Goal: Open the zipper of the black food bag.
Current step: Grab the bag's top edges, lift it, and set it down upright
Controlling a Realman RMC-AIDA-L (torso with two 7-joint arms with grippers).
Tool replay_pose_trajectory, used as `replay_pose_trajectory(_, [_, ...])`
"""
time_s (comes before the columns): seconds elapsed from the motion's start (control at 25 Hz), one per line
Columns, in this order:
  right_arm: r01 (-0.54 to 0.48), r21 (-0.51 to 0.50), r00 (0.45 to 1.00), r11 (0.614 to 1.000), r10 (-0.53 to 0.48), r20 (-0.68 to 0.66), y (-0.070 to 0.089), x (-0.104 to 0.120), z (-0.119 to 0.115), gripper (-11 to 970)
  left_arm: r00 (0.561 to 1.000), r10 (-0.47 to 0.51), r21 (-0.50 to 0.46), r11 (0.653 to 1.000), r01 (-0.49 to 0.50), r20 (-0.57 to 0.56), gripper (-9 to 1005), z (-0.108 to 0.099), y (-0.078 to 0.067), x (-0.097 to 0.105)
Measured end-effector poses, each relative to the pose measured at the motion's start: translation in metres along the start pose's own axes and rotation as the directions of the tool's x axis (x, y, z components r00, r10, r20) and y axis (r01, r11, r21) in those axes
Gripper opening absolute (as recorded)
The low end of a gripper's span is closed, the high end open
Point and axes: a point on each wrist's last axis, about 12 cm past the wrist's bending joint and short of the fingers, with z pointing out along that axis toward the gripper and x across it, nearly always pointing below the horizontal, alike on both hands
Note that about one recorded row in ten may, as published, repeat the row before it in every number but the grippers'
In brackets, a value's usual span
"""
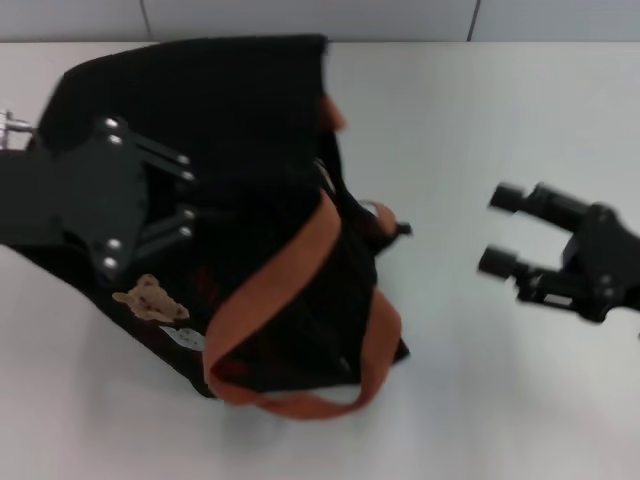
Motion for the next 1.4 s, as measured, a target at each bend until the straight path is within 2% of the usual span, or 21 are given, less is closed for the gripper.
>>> replay_pose_trajectory(0.04, [0.000,0.000,1.000,1.000,0.000,0.000,0.000,0.000,0.000,813,1.000,0.002,0.026,1.000,-0.002,0.001,101,0.007,0.000,-0.001])
replay_pose_trajectory(0.16, [0.125,0.107,0.988,0.986,-0.133,0.075,0.002,0.004,-0.006,813,1.000,0.006,0.060,0.998,-0.006,0.008,101,0.015,0.002,-0.002])
replay_pose_trajectory(0.2, [0.211,0.149,0.969,0.966,-0.226,0.095,0.004,0.007,-0.006,813,1.000,0.004,0.066,0.998,-0.005,0.024,101,0.019,0.003,-0.002])
replay_pose_trajectory(0.24, [0.211,0.149,0.969,0.966,-0.226,0.095,0.004,0.007,-0.006,812,1.000,0.004,0.066,0.998,-0.005,0.024,101,0.019,0.003,-0.002])
replay_pose_trajectory(0.32, [0.321,0.181,0.935,0.930,-0.341,0.094,0.008,0.012,-0.005,812,0.999,-0.008,0.063,0.998,0.006,0.042,101,0.022,0.004,0.000])
replay_pose_trajectory(0.36, [0.375,0.200,0.913,0.905,-0.398,0.091,0.010,0.015,-0.005,812,0.999,-0.013,0.062,0.998,0.010,0.046,101,0.023,0.005,0.001])
replay_pose_trajectory(0.4, [0.466,0.246,0.863,0.850,-0.498,0.086,0.017,0.021,-0.005,811,0.999,-0.020,0.059,0.998,0.017,0.051,101,0.025,0.006,0.002])
replay_pose_trajectory(0.44, [0.466,0.246,0.863,0.850,-0.498,0.086,0.017,0.021,-0.005,811,0.998,-0.028,0.058,0.998,0.025,0.058,101,0.027,0.007,0.004])
replay_pose_trajectory(0.56, [0.587,0.319,0.771,0.744,-0.634,0.061,0.028,0.032,-0.003,811,0.997,-0.034,0.058,0.998,0.030,0.063,101,0.028,0.007,0.006])
replay_pose_trajectory(0.6, [0.645,0.349,0.715,0.679,-0.698,0.038,0.036,0.037,0.000,810,0.997,-0.038,0.057,0.998,0.034,0.066,101,0.030,0.008,0.007])
replay_pose_trajectory(0.64, [0.673,0.362,0.685,0.645,-0.728,0.022,0.039,0.041,0.002,810,0.997,-0.038,0.057,0.998,0.034,0.066,101,0.030,0.008,0.007])
replay_pose_trajectory(0.68, [0.673,0.362,0.685,0.645,-0.728,0.022,0.039,0.041,0.002,810,0.997,-0.040,0.057,0.998,0.036,0.068,101,0.030,0.008,0.008])
replay_pose_trajectory(0.72, [0.724,0.381,0.627,0.575,-0.779,-0.018,0.046,0.048,0.009,810,0.996,-0.042,0.060,0.997,0.037,0.073,101,0.032,0.009,0.008])
replay_pose_trajectory(0.76, [0.724,0.381,0.627,0.575,-0.779,-0.018,0.046,0.048,0.009,809,0.996,-0.042,0.060,0.997,0.037,0.073,101,0.032,0.009,0.008])
replay_pose_trajectory(0.8, [0.767,0.394,0.571,0.506,-0.819,-0.059,0.053,0.055,0.018,809,0.996,-0.045,0.068,0.997,0.040,0.077,101,0.034,0.009,0.009])
replay_pose_trajectory(0.84, [0.767,0.394,0.571,0.506,-0.819,-0.059,0.053,0.055,0.018,809,0.996,-0.045,0.068,0.997,0.040,0.077,101,0.034,0.009,0.009])
replay_pose_trajectory(0.92, [0.809,0.397,0.509,0.433,-0.854,-0.106,0.063,0.062,0.030,809,0.996,-0.050,0.080,0.996,0.044,0.074,101,0.039,0.010,0.009])
replay_pose_trajectory(0.96, [0.809,0.397,0.509,0.433,-0.854,-0.106,0.063,0.062,0.030,808,0.996,-0.050,0.080,0.996,0.044,0.074,101,0.039,0.010,0.009])
replay_pose_trajectory(1.16, [0.865,0.366,0.427,0.344,-0.888,-0.173,0.071,0.071,0.048,807,0.996,-0.059,0.087,0.995,0.053,0.067,101,0.043,0.010,0.011])
replay_pose_trajectory(1.4, [0.896,0.324,0.381,0.303,-0.900,-0.211,0.073,0.076,0.058,806,0.995,-0.068,0.085,0.994,0.061,0.072,101,0.043,0.010,0.013])
